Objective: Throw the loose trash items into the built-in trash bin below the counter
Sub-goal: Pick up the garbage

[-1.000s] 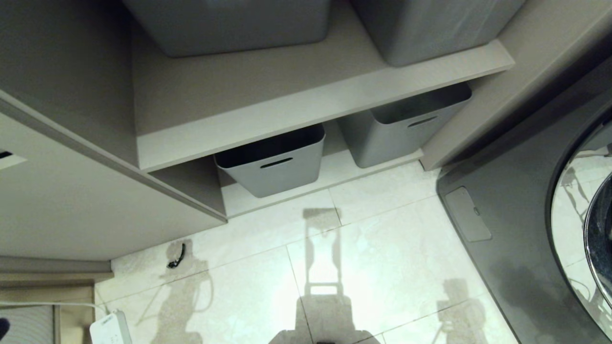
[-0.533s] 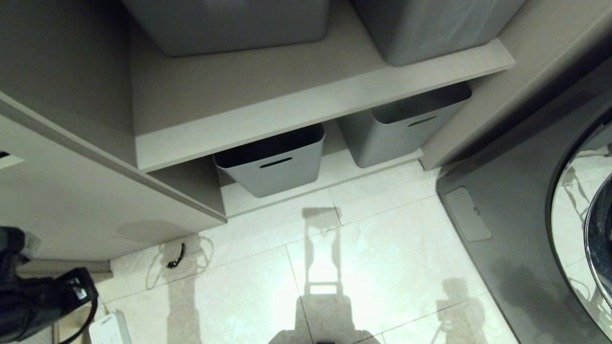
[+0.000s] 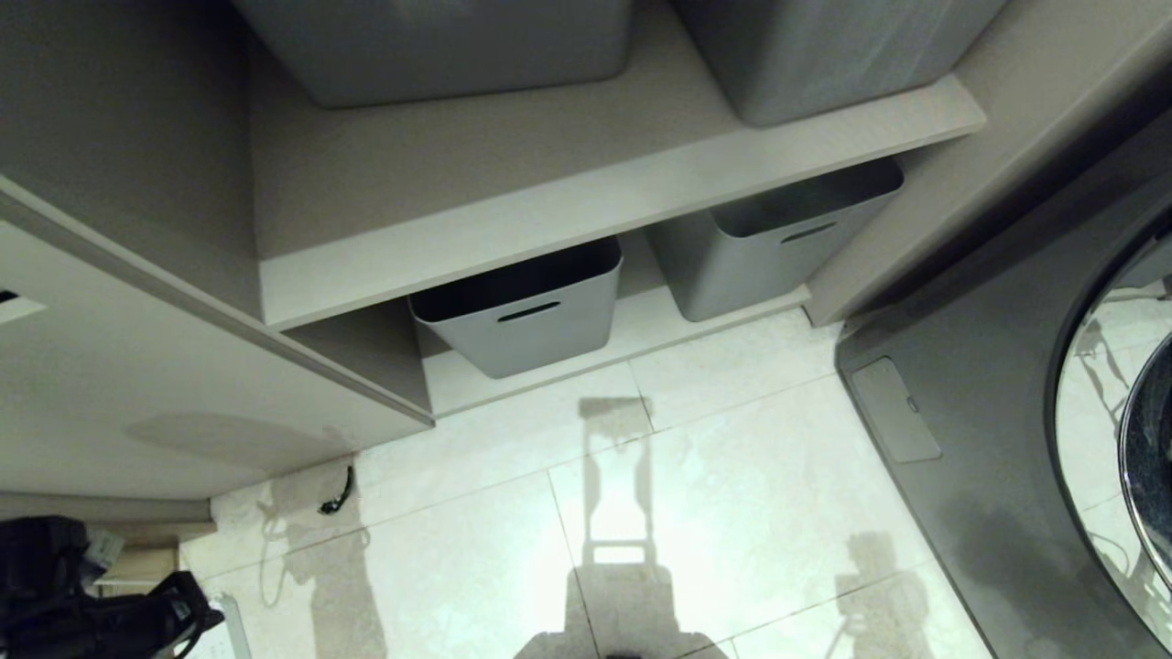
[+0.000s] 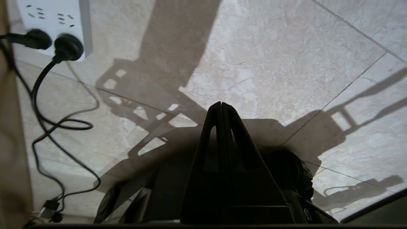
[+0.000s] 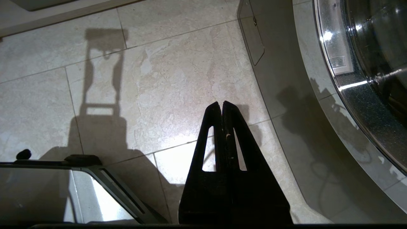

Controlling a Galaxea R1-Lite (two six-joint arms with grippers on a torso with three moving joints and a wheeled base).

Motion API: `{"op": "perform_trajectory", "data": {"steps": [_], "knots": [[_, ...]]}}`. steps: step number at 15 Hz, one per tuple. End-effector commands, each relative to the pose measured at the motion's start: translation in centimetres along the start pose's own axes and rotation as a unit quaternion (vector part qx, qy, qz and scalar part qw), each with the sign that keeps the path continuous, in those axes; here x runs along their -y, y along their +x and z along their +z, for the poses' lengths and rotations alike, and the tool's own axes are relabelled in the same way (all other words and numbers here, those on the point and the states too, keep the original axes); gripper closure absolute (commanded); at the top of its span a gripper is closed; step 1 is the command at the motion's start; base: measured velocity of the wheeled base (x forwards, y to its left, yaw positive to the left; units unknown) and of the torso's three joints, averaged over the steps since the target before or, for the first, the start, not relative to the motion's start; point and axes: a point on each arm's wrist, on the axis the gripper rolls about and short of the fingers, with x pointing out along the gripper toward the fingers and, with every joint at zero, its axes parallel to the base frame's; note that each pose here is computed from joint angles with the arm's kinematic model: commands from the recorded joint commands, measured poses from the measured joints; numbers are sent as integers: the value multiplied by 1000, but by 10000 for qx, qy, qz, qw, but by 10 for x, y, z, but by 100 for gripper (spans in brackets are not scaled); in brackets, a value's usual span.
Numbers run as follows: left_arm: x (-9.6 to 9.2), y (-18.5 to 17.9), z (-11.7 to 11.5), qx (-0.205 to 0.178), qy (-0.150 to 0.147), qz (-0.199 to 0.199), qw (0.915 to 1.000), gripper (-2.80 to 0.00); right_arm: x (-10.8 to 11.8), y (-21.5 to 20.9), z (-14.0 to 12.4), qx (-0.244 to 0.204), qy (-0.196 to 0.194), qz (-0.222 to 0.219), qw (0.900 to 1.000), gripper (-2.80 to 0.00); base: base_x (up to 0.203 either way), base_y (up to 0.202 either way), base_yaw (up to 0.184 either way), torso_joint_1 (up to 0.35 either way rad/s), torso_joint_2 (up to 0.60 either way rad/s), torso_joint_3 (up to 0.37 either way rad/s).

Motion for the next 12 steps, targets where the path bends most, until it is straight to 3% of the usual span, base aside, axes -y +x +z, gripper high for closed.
{"op": "perform_trajectory", "data": {"steps": [1, 3, 7, 10, 12], "knots": [[-23, 37, -7, -358, -175, -110, 9991, 0, 0, 0, 0, -8, -2, 5, 10000, 0, 0, 0, 0, 0, 0, 0], [-36, 61, -6, -366, 29, -522, 9980, 0, 0, 0, 0, -1, -2, 5, 10000, 0, 0, 0, 0, 0, 0, 0], [-52, 120, 10, 245, 789, -986, 9917, 0, 0, 0, 0, -1, -2, 5, 10000, 0, 0, 0, 0, 0, 0, 0], [-62, 152, 8, 489, 1351, -1143, 9830, 0, 0, 0, 0, -1, -2, 5, 10000, 0, 0, 0, 0, 0, 0, 0], [-66, 162, 0, 480, 1904, -1381, 9708, 0, 0, 0, 0, -1, -2, 5, 10000, 0, 0, 0, 0, 0, 0, 0]]}}
